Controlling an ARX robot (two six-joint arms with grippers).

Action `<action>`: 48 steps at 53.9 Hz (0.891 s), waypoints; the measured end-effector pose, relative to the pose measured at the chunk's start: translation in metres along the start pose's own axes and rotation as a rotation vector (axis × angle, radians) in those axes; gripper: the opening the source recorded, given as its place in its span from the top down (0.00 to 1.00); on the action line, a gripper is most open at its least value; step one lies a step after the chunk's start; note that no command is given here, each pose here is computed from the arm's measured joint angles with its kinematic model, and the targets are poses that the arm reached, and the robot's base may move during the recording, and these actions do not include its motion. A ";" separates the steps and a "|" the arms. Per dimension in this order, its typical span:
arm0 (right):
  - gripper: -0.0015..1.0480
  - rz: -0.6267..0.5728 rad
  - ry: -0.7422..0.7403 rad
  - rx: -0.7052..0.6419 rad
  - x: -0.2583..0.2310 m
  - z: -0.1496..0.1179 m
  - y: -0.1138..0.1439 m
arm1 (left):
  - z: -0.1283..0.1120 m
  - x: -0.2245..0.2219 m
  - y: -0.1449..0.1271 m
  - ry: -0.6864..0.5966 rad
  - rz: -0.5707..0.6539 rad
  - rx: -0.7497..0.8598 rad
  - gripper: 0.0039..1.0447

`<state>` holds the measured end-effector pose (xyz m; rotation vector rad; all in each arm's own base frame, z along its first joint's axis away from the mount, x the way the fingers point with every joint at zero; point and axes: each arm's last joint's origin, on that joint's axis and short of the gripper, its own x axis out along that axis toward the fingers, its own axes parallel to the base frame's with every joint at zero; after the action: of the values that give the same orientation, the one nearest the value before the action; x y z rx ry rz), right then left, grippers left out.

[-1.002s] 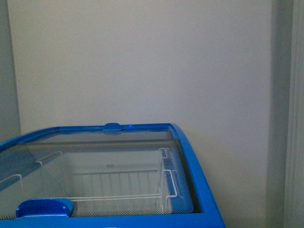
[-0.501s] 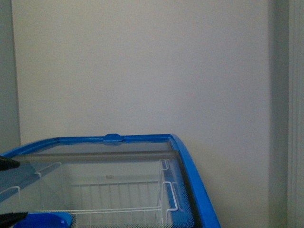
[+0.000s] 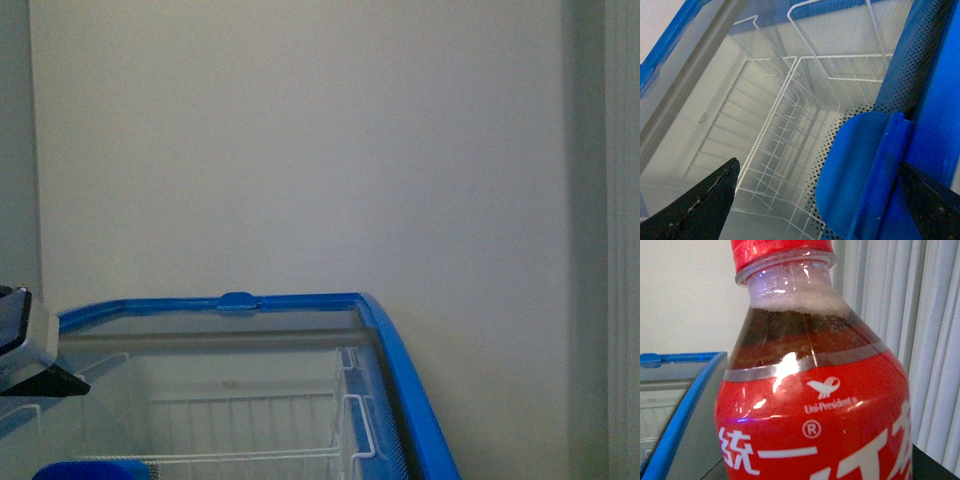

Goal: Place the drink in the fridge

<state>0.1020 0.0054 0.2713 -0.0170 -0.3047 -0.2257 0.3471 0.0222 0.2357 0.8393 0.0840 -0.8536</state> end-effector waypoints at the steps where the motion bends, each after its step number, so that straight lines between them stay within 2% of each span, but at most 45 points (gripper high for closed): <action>1: 0.60 0.000 0.000 0.000 0.000 0.000 0.000 | -0.001 0.002 0.001 0.004 0.002 0.006 0.08; 9: 0.60 0.000 0.000 0.000 0.000 0.000 0.000 | -0.004 0.016 0.014 -0.018 0.021 0.049 0.08; 27: 0.60 0.000 0.000 0.000 0.000 0.000 0.000 | 0.005 0.068 0.071 0.007 0.101 0.158 0.08; 32: 0.60 0.000 0.000 0.000 0.000 0.000 0.000 | 0.013 0.096 0.094 0.039 0.197 0.248 0.08; 36: 0.60 0.000 0.000 0.000 0.000 0.000 0.000 | 0.017 0.122 0.108 0.050 0.326 0.323 0.08; 48: 0.60 0.000 0.000 0.000 0.000 0.000 0.000 | 0.041 0.145 0.116 -0.028 0.647 0.383 0.08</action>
<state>0.1020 0.0054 0.2713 -0.0165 -0.3047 -0.2260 0.5155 -0.0552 0.2807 1.1253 -0.3709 -0.2674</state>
